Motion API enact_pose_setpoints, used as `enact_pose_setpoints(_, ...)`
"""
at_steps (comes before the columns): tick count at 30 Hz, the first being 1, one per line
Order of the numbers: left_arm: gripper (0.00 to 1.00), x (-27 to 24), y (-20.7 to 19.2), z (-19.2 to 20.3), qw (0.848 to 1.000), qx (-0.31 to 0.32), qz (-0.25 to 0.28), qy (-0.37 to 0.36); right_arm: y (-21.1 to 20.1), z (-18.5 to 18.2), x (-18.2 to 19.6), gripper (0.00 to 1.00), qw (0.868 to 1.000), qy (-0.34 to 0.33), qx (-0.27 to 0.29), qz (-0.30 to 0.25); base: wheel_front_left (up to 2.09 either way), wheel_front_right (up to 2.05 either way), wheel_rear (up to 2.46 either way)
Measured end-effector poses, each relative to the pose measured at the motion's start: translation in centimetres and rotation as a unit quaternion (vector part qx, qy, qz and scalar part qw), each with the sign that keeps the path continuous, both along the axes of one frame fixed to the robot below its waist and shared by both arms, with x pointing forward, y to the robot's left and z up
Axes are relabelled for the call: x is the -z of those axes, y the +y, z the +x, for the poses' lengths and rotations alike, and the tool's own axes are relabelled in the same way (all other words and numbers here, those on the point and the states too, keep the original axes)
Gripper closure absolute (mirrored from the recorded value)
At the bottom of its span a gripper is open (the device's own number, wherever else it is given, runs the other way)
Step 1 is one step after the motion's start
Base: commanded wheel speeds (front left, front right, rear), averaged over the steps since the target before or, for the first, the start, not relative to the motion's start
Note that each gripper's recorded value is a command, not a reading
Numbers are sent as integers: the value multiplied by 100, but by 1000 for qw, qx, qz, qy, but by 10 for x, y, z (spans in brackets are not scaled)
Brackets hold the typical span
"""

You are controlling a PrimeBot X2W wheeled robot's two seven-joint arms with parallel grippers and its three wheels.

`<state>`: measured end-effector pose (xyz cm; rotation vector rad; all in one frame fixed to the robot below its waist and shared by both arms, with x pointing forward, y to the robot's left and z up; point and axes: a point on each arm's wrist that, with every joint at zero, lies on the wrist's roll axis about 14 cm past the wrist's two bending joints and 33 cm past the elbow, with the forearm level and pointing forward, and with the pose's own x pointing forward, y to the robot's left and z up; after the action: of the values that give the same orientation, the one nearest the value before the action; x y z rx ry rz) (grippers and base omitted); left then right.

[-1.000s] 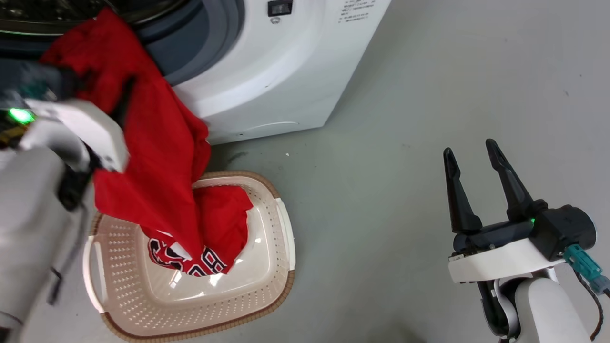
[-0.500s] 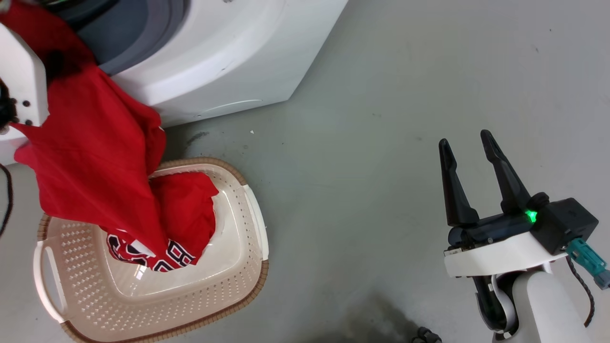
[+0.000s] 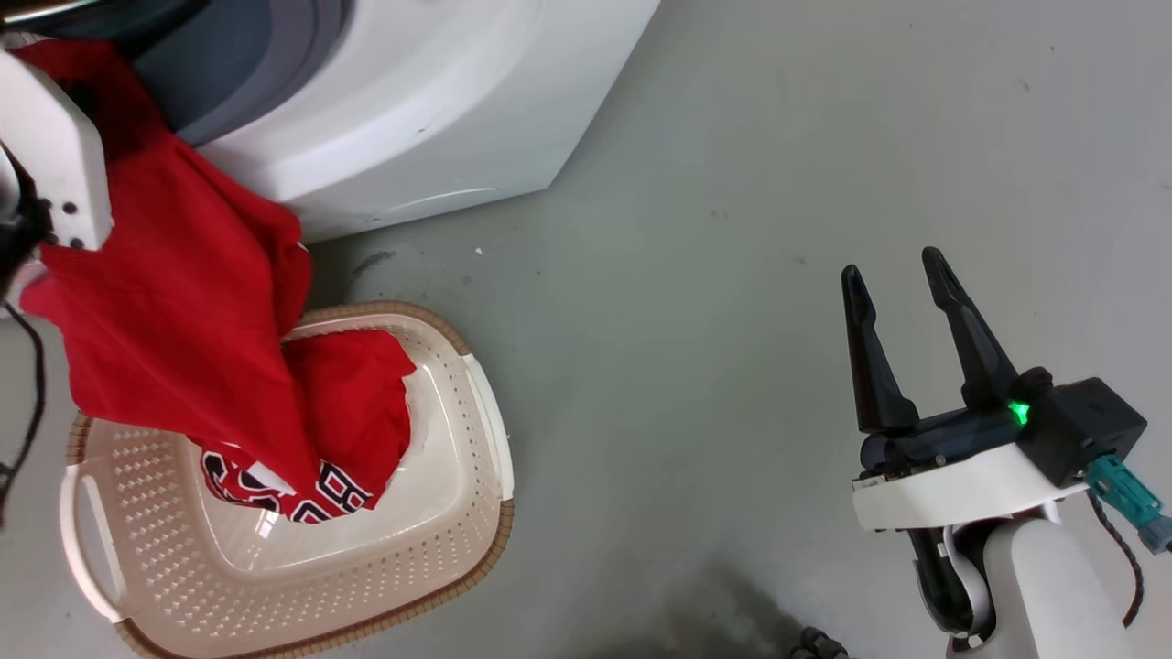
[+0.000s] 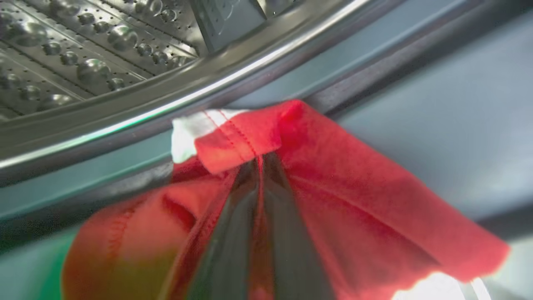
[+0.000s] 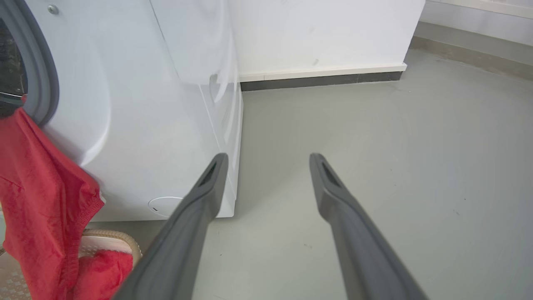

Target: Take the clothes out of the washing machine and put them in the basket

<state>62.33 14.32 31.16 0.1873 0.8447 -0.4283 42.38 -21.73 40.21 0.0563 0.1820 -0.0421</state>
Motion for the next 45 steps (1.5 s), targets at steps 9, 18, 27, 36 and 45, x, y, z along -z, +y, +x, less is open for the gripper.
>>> enact_pose_setpoints(9, 100, -51, -8, -9, 993, -13, -43, -107, 9, 1, -22, 0, 999, -29, -17, -10, 0, 0, 0)
enact_pose_setpoints(18, 100, -106, -16, -39, 978, -16, -83, -192, 22, -1, -38, 0, 998, -50, -36, -11, 0, 0, 0)
enact_pose_setpoints(27, 100, -138, -25, -107, 974, 25, -88, -209, 26, 0, -52, 0, 997, -72, -36, 3, 0, 0, 0)
enact_pose_setpoints(36, 100, -98, -31, -180, 992, 57, -76, -81, 33, 4, -51, 0, 996, -74, -47, 7, 0, 0, 0)
enact_pose_setpoints(45, 100, 6, -22, -231, 990, 86, -29, 110, 28, 9, -34, 0, 998, -52, -42, 2, 0, 0, 0)
